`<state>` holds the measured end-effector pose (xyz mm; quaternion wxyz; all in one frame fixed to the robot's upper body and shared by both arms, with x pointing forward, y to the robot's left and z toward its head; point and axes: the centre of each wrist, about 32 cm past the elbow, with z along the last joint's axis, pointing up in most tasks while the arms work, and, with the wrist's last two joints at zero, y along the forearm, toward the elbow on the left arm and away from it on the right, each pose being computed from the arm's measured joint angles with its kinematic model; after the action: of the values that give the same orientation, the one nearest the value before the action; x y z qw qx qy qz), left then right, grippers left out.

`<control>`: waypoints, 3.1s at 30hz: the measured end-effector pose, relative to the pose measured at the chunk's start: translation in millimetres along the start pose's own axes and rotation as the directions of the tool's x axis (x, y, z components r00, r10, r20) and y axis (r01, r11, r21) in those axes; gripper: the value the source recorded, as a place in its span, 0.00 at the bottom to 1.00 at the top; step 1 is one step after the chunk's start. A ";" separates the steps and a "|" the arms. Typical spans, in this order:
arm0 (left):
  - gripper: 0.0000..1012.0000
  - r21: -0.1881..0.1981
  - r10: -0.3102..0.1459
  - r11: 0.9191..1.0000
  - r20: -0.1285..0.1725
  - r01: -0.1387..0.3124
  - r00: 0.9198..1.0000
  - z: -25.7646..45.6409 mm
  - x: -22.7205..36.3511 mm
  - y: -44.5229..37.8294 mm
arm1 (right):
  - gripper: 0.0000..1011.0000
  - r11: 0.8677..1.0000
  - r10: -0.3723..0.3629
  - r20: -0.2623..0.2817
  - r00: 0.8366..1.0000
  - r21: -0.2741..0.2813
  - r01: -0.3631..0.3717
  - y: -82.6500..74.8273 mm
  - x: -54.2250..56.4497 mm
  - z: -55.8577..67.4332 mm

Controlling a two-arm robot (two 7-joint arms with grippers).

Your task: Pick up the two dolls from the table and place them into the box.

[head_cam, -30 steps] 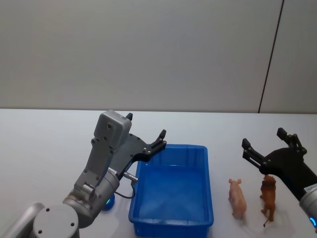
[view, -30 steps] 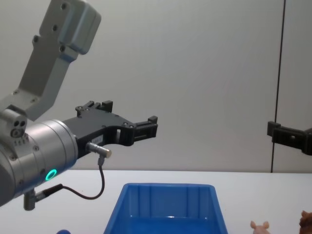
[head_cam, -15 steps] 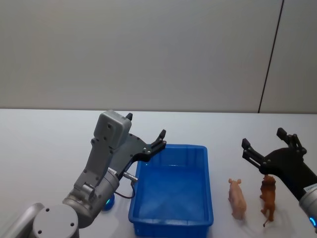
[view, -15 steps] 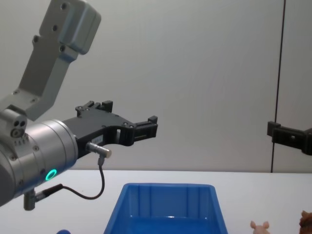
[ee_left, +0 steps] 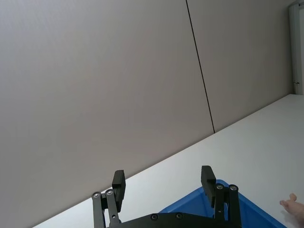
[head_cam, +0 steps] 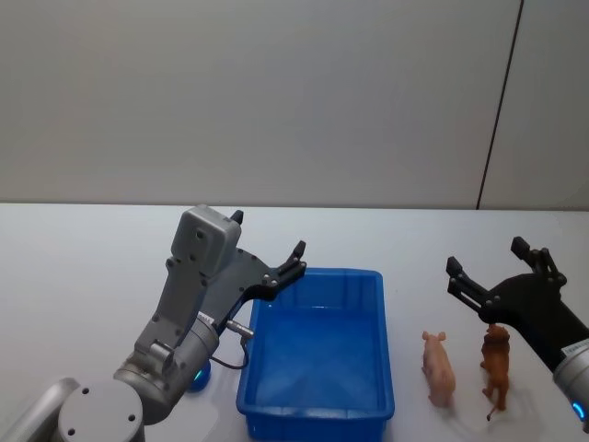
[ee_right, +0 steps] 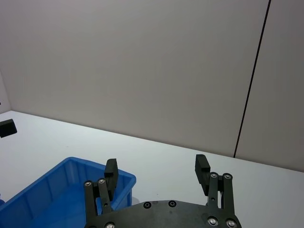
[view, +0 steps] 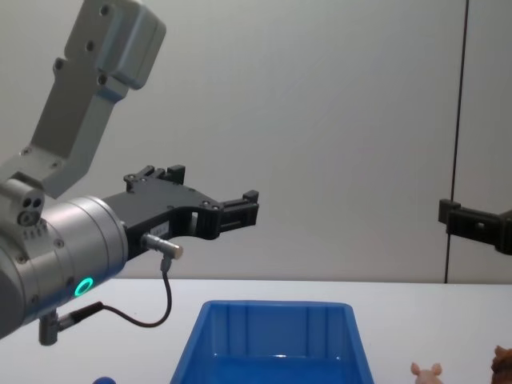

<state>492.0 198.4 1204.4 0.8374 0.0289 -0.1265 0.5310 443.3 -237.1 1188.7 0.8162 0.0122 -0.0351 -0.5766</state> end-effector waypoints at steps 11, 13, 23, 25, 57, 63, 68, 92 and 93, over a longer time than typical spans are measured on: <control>0.99 0.000 0.000 1.000 0.000 0.000 1.000 0.0 0.0 0.0 | 0.99 1.000 0.000 0.000 1.000 0.000 0.000 0.0 0.0 0.0; 0.99 0.000 0.000 1.000 0.000 0.000 1.000 0.0 0.0 0.0 | 0.99 1.000 0.000 0.000 1.000 0.000 0.000 0.0 0.0 0.0; 0.99 0.000 0.000 1.000 0.000 0.000 1.000 0.0 0.0 0.0 | 0.99 1.000 0.000 0.000 1.000 0.000 0.000 0.0 -0.1 0.0; 0.99 0.000 0.000 1.000 0.000 0.000 1.000 0.0 0.0 0.0 | 0.99 1.000 -0.002 -0.001 1.000 -0.003 0.002 0.0 -0.1 -0.3; 0.99 0.000 0.000 1.000 0.000 0.000 1.000 0.0 0.0 0.0 | 0.99 0.935 -0.216 0.000 0.976 -0.288 0.207 -10.9 -8.4 -42.7; 0.99 0.000 0.000 1.000 0.000 0.000 1.000 0.0 0.0 0.0 | 0.99 0.915 -0.241 0.004 0.970 -0.333 0.229 -8.3 -14.8 -54.6; 0.99 0.000 0.000 1.000 0.000 0.000 1.000 0.0 0.0 0.0 | 0.99 0.898 -0.264 0.009 0.964 -0.363 0.249 -4.8 -20.8 -62.5; 0.99 0.000 0.000 1.000 0.000 0.000 1.000 0.0 0.0 0.0 | 0.68 0.852 -0.315 0.001 0.949 -0.439 0.284 9.8 -40.7 -82.2; 0.99 0.000 0.000 1.000 0.000 0.000 1.000 0.0 0.0 0.0 | 0.67 0.852 -0.316 0.001 0.949 -0.441 0.284 10.0 -41.0 -82.3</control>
<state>492.0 198.4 1204.4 0.8373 0.0289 -0.1265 0.5311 444.9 -196.8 1105.4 0.6988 -0.1445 0.1263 -0.6891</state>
